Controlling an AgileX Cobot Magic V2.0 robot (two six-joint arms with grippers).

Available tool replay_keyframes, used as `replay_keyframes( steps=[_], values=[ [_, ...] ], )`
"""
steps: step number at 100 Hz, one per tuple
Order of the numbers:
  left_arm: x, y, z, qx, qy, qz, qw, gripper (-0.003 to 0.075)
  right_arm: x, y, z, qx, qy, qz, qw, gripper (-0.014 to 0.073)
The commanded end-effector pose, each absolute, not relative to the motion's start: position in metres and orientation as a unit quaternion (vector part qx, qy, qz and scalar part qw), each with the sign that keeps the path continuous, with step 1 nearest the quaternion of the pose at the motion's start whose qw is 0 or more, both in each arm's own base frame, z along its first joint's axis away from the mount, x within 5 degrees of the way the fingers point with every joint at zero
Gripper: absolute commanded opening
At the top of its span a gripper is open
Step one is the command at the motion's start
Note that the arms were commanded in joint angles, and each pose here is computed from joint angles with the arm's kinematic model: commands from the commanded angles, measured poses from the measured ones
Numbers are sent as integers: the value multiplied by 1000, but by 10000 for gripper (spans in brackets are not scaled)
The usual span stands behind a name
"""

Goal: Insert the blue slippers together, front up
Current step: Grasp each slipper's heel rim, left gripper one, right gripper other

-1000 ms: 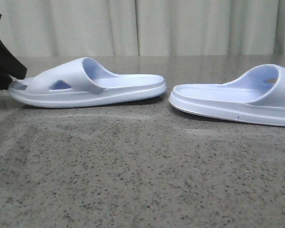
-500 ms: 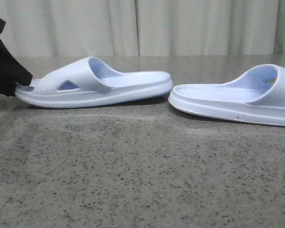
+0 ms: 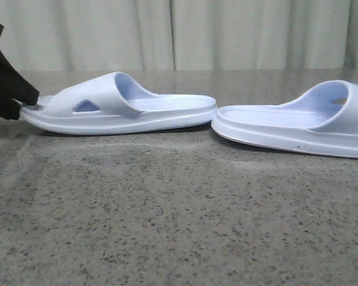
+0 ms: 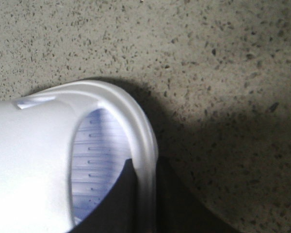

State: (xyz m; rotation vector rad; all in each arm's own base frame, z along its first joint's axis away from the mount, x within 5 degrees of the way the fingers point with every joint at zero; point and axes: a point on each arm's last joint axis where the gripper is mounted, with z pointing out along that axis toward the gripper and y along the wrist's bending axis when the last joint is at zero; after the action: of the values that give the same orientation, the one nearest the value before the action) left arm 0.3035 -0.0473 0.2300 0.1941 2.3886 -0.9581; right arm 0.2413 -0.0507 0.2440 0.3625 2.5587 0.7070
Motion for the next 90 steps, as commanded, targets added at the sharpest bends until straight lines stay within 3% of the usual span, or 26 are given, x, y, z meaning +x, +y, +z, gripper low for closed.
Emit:
replay_keyframes(
  steps=[1,59,73,85,90],
  values=[
    [305,-49,251,72,869,-381,306,261,244,-52,258,132,921,257,262,-104],
    [309,-56,238,74,854,-433,278,250,244,-51,258,134,919,263,261,-104],
    [309,-56,239,74,854,-434,277,163,244,-51,258,133,919,263,261,-104],
    [309,-56,239,77,852,-437,277,17,244,-51,258,133,919,263,261,-104],
    [308,-56,240,79,852,-437,278,15,244,-51,258,134,919,264,261,-104]
  ],
)
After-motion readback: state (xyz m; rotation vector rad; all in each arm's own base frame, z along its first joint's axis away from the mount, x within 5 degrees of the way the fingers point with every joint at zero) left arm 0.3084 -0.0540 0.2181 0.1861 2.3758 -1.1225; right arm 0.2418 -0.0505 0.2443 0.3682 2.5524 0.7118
